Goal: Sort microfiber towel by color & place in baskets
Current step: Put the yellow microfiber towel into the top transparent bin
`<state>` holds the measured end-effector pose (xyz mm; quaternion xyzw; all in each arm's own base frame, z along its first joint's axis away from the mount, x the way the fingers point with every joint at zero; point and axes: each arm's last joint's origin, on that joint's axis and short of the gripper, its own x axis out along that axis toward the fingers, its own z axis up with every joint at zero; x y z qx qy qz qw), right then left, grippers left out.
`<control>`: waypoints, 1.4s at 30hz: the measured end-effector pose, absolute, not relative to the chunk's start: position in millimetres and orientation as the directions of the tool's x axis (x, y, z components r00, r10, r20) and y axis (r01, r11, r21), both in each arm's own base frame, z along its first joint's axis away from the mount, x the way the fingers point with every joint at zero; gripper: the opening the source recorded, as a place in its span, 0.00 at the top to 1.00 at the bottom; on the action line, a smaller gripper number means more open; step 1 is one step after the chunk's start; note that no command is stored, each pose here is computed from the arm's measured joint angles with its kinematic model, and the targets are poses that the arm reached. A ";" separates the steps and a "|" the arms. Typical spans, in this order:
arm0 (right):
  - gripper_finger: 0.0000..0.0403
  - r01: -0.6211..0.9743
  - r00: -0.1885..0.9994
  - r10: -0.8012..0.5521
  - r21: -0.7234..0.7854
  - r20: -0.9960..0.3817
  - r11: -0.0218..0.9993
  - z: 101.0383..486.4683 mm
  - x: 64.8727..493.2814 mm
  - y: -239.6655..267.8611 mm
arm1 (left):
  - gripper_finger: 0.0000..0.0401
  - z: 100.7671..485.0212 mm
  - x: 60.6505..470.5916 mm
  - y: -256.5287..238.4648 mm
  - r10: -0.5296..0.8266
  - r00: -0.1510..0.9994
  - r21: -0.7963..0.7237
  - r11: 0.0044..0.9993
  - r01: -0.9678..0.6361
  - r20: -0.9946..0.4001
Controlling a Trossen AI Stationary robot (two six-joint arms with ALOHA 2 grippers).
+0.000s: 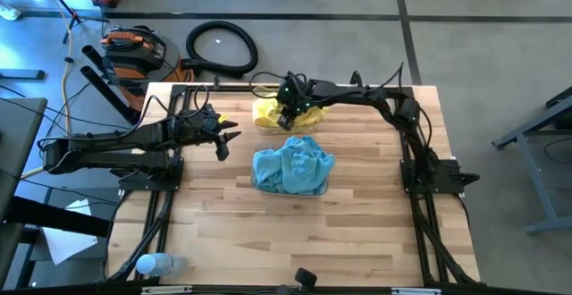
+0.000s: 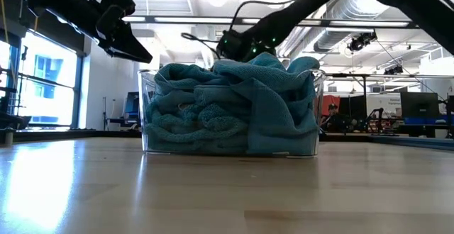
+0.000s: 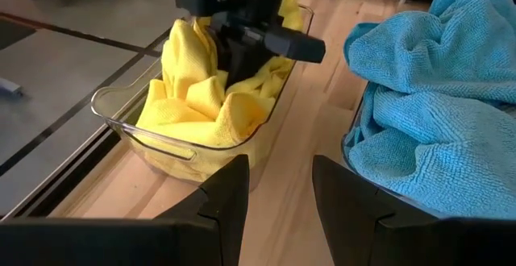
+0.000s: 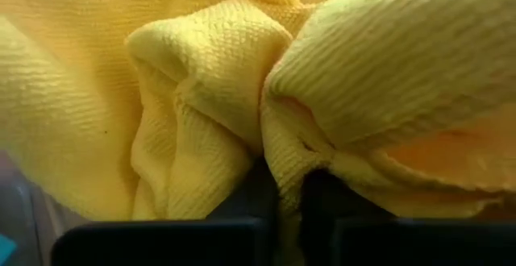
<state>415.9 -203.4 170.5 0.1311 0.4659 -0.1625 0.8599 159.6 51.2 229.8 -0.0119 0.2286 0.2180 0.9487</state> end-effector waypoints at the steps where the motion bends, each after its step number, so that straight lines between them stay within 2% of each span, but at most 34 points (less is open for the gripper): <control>1: 0.93 0.403 0.508 -0.154 0.076 -0.847 0.912 166.9 416.6 -203.7 | 0.68 229.8 159.6 51.2 0.408 0.800 0.077 0.905 -0.419 -0.439; 9: 0.80 0.422 0.519 -0.131 0.120 -0.844 0.899 172.8 419.1 -204.1 | 0.68 229.8 159.6 51.1 0.408 0.801 0.077 0.905 -0.419 -0.439; 15: 0.68 0.418 0.507 -0.099 0.143 -0.856 0.897 202.2 425.4 -205.1 | 0.68 229.8 159.6 51.1 0.408 0.800 0.070 0.904 -0.422 -0.439; 19: 0.64 0.457 0.487 -0.098 0.158 -0.868 0.875 230.0 425.5 -205.4 | 0.68 229.7 159.6 51.1 0.408 0.800 0.070 0.904 -0.422 -0.440; 25: 0.63 0.465 0.489 -0.103 0.159 -0.866 0.871 269.9 423.6 -204.6 | 0.68 229.7 159.6 51.1 0.408 0.800 0.070 0.904 -0.422 -0.440; 33: 0.63 0.469 0.566 -0.165 0.151 -0.808 0.870 310.0 424.4 -205.7 | 0.68 229.7 159.6 51.1 0.408 0.800 0.070 0.904 -0.422 -0.440; 36: 0.63 0.486 0.584 -0.214 0.127 -0.783 0.864 313.6 426.7 -208.0 | 0.68 229.7 159.6 51.1 0.407 0.800 0.070 0.904 -0.422 -0.440; 38: 0.63 0.524 0.580 -0.297 0.068 -0.759 0.849 311.4 429.7 -211.7 | 0.68 229.7 159.6 51.1 0.408 0.800 0.070 0.904 -0.422 -0.440; 40: 0.63 0.566 0.562 -0.361 0.027 -0.744 0.824 302.7 432.6 -215.5 | 0.68 229.7 159.6 51.1 0.408 0.800 0.070 0.904 -0.422 -0.440; 42: 0.63 0.593 0.545 -0.361 0.044 -0.757 0.804 286.7 432.2 -220.8 | 0.68 229.7 159.6 51.1 0.408 0.800 0.070 0.904 -0.422 -0.440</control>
